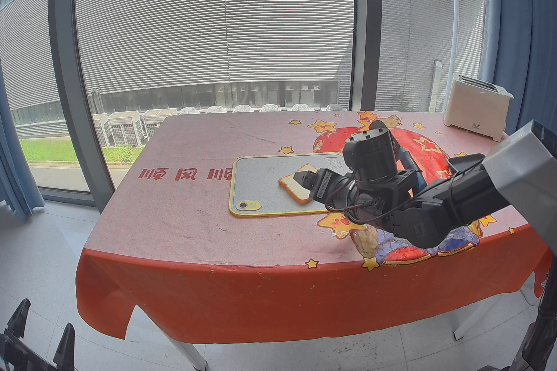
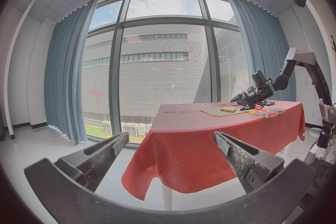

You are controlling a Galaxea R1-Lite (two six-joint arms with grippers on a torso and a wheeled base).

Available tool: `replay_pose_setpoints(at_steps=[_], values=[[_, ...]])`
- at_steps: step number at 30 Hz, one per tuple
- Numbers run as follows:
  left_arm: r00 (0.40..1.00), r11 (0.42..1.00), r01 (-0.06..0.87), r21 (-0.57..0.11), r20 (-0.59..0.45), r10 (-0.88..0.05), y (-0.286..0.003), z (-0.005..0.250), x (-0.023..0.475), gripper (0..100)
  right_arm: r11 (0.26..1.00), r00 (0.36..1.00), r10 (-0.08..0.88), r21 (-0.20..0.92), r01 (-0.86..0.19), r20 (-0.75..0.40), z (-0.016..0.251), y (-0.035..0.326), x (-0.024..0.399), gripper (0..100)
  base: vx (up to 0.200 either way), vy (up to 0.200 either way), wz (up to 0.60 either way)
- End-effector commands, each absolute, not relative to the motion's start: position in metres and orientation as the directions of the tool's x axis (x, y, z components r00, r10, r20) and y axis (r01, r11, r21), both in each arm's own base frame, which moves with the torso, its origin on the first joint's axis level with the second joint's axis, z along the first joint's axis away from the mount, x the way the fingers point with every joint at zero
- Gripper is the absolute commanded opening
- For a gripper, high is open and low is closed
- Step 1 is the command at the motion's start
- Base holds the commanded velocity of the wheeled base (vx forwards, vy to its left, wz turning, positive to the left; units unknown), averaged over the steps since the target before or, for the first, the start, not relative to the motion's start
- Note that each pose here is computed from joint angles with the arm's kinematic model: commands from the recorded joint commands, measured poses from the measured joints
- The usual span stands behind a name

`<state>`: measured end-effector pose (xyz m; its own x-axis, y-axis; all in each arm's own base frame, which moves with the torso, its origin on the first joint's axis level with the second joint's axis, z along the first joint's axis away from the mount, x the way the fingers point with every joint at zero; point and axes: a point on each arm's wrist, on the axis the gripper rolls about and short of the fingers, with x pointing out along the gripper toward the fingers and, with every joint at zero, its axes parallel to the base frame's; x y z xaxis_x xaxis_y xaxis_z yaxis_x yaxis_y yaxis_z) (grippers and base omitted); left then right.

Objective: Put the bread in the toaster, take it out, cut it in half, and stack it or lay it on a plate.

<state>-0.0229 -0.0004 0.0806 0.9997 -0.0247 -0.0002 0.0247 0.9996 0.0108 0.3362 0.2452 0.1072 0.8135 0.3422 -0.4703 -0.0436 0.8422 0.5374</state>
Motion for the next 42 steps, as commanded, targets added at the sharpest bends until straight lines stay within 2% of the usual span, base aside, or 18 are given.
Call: replay_pose_setpoints(at_steps=[1, 13, 17, 21, 24, 34, 42], values=[[1.000, 1.000, 0.025, 0.011, -0.002, -0.025, 0.000, 0.075, -0.023, 100, 0.840, 0.809, 0.367, 0.537, -0.076, -0.460, 0.124, 0.240, 0.316, 100, 0.000, 0.000, 0.00], [1.000, 1.000, 0.026, 0.011, -0.002, -0.026, 0.000, 0.075, -0.023, 100, 0.813, 0.803, 0.432, 0.563, -0.150, -0.410, 0.161, 0.220, 0.274, 100, 0.000, 0.000, 0.00], [1.000, 1.000, 0.025, 0.011, -0.002, -0.025, 0.000, 0.075, -0.023, 100, 0.793, 0.836, 0.458, 0.564, -0.230, -0.302, 0.189, 0.199, 0.256, 100, 0.000, 0.000, 0.00], [1.000, 1.000, 0.026, 0.011, -0.002, -0.026, 0.000, 0.075, -0.023, 100, 0.756, 0.823, 0.513, 0.582, -0.299, -0.244, 0.205, 0.183, 0.234, 100, 0.000, 0.000, 0.00], [1.000, 1.000, 0.025, 0.011, -0.002, -0.025, 0.000, 0.075, -0.023, 100, 0.740, 0.805, 0.543, 0.591, -0.323, -0.239, 0.207, 0.174, 0.224, 100, 0.000, 0.000, 0.00], [1.000, 1.000, 0.025, 0.011, -0.002, -0.025, 0.000, 0.075, -0.023, 100, 0.750, 0.796, 0.547, 0.574, -0.328, -0.260, 0.201, 0.170, 0.217, 100, 0.000, 0.000, 0.00], [1.000, 1.000, 0.026, 0.011, -0.002, -0.026, 0.000, 0.075, -0.023, 100, 0.777, 0.795, 0.547, 0.513, -0.365, -0.262, 0.200, 0.162, 0.206, 100, 0.000, 0.000, 0.00]])
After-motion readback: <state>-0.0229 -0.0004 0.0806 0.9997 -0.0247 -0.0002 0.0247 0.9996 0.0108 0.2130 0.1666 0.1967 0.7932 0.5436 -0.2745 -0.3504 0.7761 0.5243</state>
